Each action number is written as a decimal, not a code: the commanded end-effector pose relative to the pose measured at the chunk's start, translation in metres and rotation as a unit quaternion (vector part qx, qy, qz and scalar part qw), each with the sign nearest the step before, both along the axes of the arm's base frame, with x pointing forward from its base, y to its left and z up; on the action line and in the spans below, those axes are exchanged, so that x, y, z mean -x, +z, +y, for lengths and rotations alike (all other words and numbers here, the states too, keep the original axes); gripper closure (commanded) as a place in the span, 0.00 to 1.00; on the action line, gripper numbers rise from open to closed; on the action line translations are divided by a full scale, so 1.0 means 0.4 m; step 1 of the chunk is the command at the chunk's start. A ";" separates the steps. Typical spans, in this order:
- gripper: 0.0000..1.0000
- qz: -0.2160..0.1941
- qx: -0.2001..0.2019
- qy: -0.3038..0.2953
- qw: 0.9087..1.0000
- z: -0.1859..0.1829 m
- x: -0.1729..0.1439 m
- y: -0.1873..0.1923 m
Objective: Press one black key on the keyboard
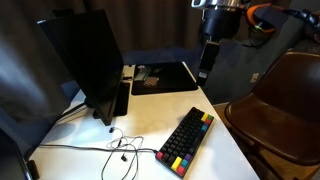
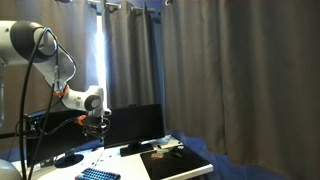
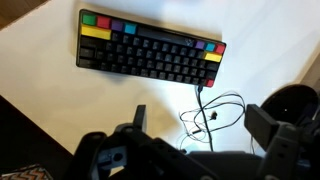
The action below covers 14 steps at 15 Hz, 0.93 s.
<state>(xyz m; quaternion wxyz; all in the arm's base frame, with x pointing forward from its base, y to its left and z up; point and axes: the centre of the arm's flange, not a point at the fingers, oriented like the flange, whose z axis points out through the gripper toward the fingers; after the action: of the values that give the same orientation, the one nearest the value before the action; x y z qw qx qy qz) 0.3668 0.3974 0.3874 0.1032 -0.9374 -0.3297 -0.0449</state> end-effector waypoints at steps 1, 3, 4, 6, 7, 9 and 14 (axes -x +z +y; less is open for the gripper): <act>0.00 -0.005 -0.025 0.012 1.000 -0.069 0.059 0.054; 0.00 -0.010 -0.036 0.018 0.999 -0.087 0.074 0.070; 0.00 -0.013 -0.041 0.021 0.999 -0.097 0.083 0.077; 0.00 -0.011 -0.028 0.016 0.999 -0.048 0.050 0.062; 0.00 -0.011 -0.029 0.016 0.999 -0.048 0.050 0.064; 0.00 -0.008 -0.027 0.016 0.999 -0.047 0.049 0.056; 0.00 -0.007 -0.027 0.016 0.999 -0.047 0.048 0.053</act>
<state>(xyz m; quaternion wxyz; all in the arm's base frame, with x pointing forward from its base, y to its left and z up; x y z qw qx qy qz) 0.3475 0.3787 0.4085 0.1265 -0.9284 -0.3443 -0.0588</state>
